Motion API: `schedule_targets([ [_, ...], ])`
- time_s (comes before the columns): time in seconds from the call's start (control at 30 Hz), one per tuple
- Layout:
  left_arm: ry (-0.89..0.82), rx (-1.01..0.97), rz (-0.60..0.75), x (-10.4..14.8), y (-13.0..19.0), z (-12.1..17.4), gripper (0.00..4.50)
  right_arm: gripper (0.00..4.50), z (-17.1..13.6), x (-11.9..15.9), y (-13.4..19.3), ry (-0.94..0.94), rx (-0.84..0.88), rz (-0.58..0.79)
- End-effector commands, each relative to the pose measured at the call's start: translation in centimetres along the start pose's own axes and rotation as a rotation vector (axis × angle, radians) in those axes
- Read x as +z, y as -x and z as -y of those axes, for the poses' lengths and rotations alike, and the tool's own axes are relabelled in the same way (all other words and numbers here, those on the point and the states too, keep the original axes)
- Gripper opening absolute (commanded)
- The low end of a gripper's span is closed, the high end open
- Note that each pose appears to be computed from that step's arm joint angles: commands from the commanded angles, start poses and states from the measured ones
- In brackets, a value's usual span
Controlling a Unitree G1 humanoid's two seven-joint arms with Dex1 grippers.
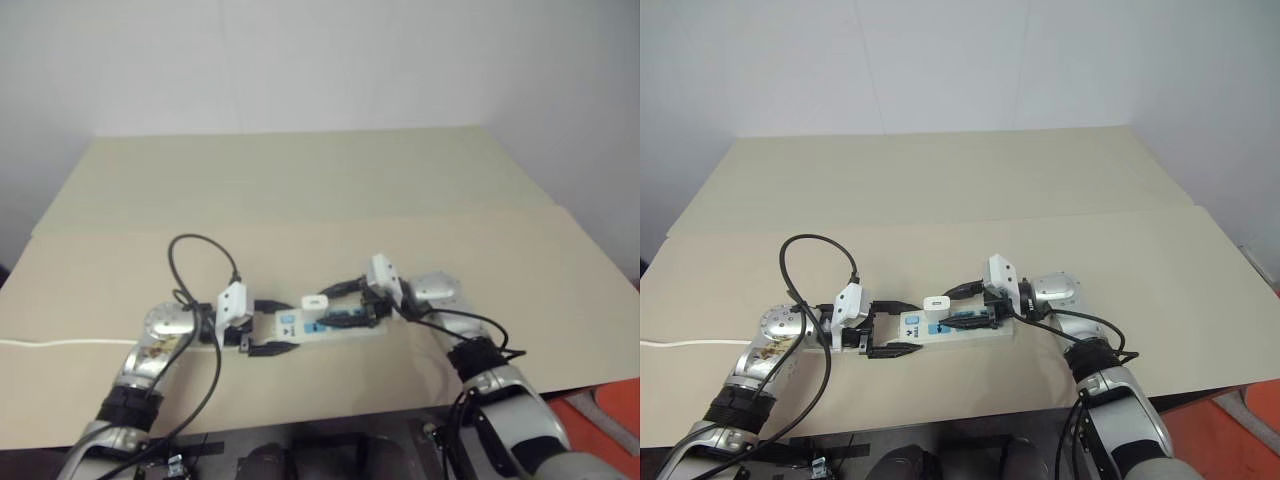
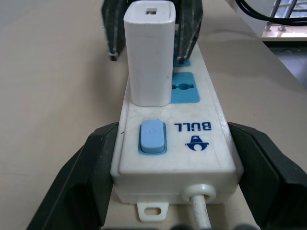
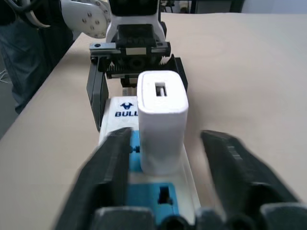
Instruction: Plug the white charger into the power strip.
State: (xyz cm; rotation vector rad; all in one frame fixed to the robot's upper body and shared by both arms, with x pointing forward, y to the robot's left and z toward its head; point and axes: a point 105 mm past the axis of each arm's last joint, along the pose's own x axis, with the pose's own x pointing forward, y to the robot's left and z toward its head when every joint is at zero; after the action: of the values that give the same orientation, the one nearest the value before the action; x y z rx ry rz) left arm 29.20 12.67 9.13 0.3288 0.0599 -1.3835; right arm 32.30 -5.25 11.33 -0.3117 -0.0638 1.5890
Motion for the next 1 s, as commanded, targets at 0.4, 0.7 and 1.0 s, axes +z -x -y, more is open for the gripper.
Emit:
schedule_targets([
  [0.4, -0.019, -0.001, 0.041, 1.4, -0.4, -0.3, 3.24, 4.49, -0.8, 2.3, 4.2, 0.1, 0.021, -0.051],
  [0.7, 0.016, -0.035, 0.078, 2.3, -0.3, 0.0, 4.47, 4.5, -0.1, 4.2, 7.8, 0.194, -0.101, -0.112],
  [1.0, -0.064, -0.033, 0.168, 5.0, 0.9, 0.4, 4.47, 4.5, -1.2, 4.4, 10.1, 0.193, -0.168, -0.142],
])
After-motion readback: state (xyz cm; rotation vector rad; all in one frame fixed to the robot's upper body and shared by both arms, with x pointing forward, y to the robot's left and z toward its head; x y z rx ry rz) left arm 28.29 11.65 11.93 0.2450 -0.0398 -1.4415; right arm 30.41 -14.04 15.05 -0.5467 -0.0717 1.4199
